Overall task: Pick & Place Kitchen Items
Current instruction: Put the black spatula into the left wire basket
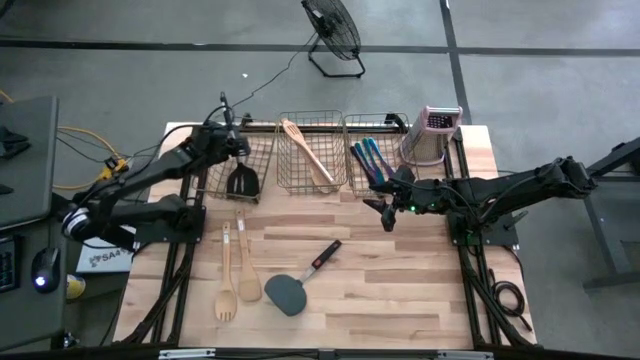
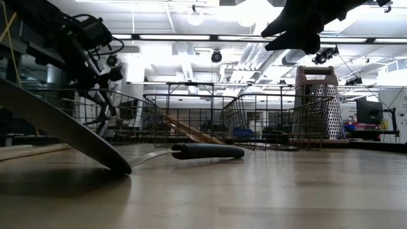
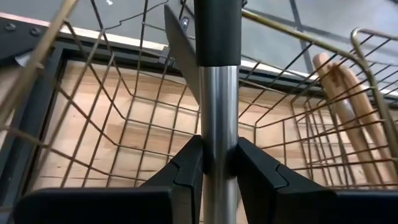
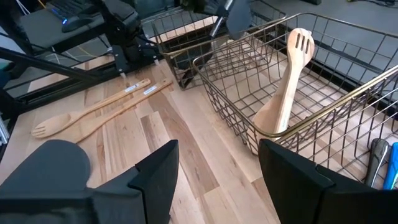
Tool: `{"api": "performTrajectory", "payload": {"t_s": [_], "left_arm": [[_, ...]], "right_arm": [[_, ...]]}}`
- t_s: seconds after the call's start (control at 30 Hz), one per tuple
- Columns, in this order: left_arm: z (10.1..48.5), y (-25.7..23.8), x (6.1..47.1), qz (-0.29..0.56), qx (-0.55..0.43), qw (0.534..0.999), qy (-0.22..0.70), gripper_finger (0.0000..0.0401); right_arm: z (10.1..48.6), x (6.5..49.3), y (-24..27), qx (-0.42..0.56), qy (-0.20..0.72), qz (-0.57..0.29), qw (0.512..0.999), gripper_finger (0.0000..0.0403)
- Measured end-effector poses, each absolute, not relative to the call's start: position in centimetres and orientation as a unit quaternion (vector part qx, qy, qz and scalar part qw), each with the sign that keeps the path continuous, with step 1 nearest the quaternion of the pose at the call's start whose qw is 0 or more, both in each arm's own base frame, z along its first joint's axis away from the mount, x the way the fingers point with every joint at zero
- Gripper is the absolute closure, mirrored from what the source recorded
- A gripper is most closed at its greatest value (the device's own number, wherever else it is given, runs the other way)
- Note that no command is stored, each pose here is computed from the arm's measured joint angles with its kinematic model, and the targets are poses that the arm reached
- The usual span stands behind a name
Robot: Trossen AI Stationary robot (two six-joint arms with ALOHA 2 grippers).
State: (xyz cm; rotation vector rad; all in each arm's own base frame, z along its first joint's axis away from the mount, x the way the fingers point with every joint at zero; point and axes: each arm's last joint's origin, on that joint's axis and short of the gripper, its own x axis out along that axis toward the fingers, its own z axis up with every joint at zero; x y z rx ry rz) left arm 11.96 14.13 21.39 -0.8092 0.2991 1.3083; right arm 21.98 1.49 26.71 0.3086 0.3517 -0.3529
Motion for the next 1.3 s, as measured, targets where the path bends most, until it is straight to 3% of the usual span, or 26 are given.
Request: {"api": "performTrajectory", "payload": {"t_s": [0.47, 0.67, 1.03, 1.3], "left_arm": [[19.1, 16.0, 12.9, 0.618, -0.375, 0.674, 0.155, 0.0331], [18.4, 15.9, 12.7, 0.618, -0.392, 0.659, 0.172, 0.0292], [19.7, 16.2, 13.1, 0.595, -0.397, 0.682, 0.15, 0.0275], [22.4, 16.6, 13.6, 0.569, -0.367, 0.717, 0.167, 0.0194]], "right_arm": [[26.7, 22.0, 1.5, 0.162, 0.172, -0.177, 0.955, 0.0188], [26.7, 22.0, 1.5, 0.162, 0.172, -0.177, 0.955, 0.0188], [26.7, 22.0, 1.5, 0.163, 0.172, -0.176, 0.955, 0.0188], [26.7, 22.0, 1.5, 0.163, 0.173, -0.176, 0.955, 0.0188]]}}
